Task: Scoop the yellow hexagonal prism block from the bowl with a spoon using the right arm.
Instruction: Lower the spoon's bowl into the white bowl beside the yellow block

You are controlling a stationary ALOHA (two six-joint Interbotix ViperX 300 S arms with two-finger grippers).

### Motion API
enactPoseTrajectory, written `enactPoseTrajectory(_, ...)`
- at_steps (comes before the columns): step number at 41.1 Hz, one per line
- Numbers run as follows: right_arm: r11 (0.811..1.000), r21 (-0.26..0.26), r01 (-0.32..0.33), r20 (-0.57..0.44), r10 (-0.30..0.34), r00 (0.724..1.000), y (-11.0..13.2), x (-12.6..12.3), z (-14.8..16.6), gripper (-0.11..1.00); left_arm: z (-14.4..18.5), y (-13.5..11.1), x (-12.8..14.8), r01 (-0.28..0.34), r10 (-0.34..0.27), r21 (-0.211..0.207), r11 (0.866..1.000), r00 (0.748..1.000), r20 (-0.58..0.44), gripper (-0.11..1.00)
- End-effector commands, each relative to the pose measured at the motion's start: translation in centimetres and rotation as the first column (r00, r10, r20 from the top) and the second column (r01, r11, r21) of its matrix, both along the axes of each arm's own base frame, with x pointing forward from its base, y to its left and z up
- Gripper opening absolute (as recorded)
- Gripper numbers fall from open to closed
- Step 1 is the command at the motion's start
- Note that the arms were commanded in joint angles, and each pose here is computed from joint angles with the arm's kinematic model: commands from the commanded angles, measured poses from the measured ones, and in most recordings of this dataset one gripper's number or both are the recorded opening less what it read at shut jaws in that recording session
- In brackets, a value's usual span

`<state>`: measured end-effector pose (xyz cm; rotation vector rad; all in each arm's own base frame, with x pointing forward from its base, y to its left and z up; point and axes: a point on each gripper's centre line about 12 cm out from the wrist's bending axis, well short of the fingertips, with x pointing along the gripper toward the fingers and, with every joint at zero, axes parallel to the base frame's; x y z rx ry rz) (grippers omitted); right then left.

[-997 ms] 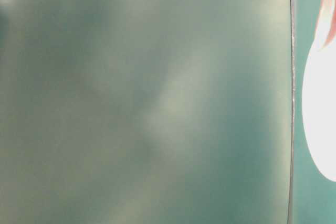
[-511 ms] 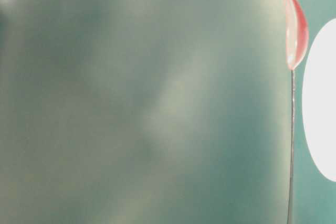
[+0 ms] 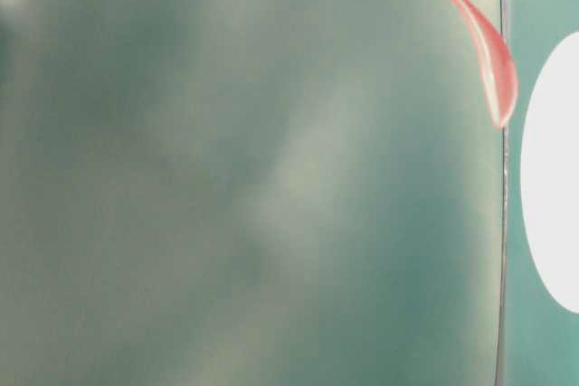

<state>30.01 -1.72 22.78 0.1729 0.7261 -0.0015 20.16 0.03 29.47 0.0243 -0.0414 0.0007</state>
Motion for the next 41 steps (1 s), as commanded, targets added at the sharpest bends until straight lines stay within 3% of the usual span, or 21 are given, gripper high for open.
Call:
enactPoseTrajectory(1, 1.0, 0.014, -0.001, -0.002, 0.001, 1.0, -0.4, 1.0, 1.4, 0.25, 0.8, 0.0, 0.2, 0.001, -0.001, 0.002, 1.0, 1.0, 0.017, 0.06)
enactPoseTrajectory(16, 0.998, 0.046, -0.048, -0.182, 0.056, 0.982, -1.2, 4.1, 0.4, 0.25, 0.8, 0.0, 0.3, 0.001, -0.001, 0.003, 1.0, 1.0, 0.012, 0.06)
enactPoseTrajectory(28, 0.995, 0.053, -0.084, -0.251, 0.094, 0.963, -1.5, 6.8, 0.1, 0.25, 0.7, 0.0, 0.3, 0.001, -0.001, 0.003, 1.0, 1.0, 0.011, 0.06)
enactPoseTrajectory(41, 0.994, 0.053, -0.095, -0.315, 0.107, 0.943, -1.8, 7.9, -1.7, 0.25, 0.7, 0.0, 0.3, -0.001, 0.001, 0.003, 1.0, 1.0, 0.009, 0.06)
